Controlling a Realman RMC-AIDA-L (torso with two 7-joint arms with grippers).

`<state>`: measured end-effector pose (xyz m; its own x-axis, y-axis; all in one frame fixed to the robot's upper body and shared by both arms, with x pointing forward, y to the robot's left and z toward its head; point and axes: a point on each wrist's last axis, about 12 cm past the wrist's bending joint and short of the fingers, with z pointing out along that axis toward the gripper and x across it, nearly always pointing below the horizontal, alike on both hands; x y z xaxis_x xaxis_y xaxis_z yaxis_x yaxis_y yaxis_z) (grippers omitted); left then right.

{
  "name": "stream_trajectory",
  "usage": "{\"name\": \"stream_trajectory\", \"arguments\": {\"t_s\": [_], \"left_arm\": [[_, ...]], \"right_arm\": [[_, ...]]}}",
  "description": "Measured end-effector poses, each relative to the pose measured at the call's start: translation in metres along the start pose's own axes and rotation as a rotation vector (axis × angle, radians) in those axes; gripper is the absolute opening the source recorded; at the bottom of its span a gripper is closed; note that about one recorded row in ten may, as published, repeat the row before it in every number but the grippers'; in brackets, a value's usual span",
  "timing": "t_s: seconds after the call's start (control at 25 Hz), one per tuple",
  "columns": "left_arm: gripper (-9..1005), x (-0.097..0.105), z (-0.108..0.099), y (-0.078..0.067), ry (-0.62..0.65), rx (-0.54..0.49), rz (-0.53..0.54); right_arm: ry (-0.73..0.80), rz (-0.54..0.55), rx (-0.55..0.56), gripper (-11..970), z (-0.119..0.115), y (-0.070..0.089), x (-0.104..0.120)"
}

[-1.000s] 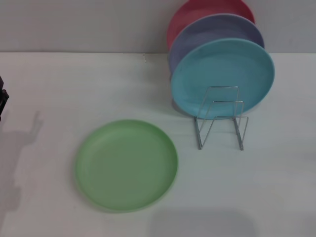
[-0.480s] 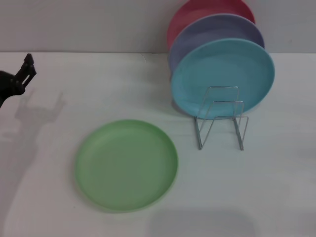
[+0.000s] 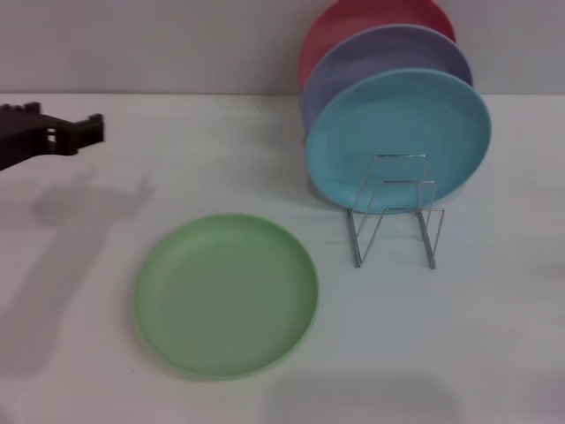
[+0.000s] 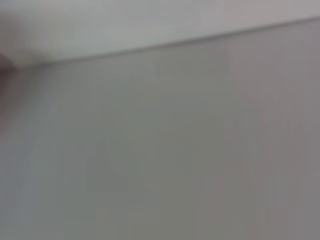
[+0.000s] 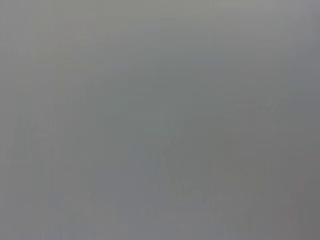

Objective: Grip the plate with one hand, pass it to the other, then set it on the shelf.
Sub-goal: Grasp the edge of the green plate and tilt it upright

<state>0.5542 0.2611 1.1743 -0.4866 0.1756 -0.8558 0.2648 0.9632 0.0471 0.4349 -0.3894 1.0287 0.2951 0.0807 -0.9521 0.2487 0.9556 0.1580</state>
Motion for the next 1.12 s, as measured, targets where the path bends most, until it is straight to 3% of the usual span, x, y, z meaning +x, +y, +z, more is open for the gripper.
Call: {"name": "stream_trajectory", "arguments": {"t_s": [0.16, 0.32, 0.64, 1.12], "left_arm": [[763, -0.008, -0.004, -0.004, 0.099, 0.142, 0.007], [757, -0.003, -0.001, -0.008, 0.192, 0.218, 0.021], [745, 0.028, 0.010, -0.006, 0.323, 0.239, -0.009], [727, 0.051, 0.027, -0.013, 0.442, 0.274, -0.015]], "right_arm": [[0.002, 0.000, 0.001, 824, 0.000, 0.000, 0.000], [0.004, -0.001, 0.005, 824, -0.002, -0.001, 0.000], [0.011, 0.006, 0.007, 824, -0.004, -0.003, 0.001], [0.011, 0.009, -0.005, 824, -0.002, 0.000, 0.001]]}}
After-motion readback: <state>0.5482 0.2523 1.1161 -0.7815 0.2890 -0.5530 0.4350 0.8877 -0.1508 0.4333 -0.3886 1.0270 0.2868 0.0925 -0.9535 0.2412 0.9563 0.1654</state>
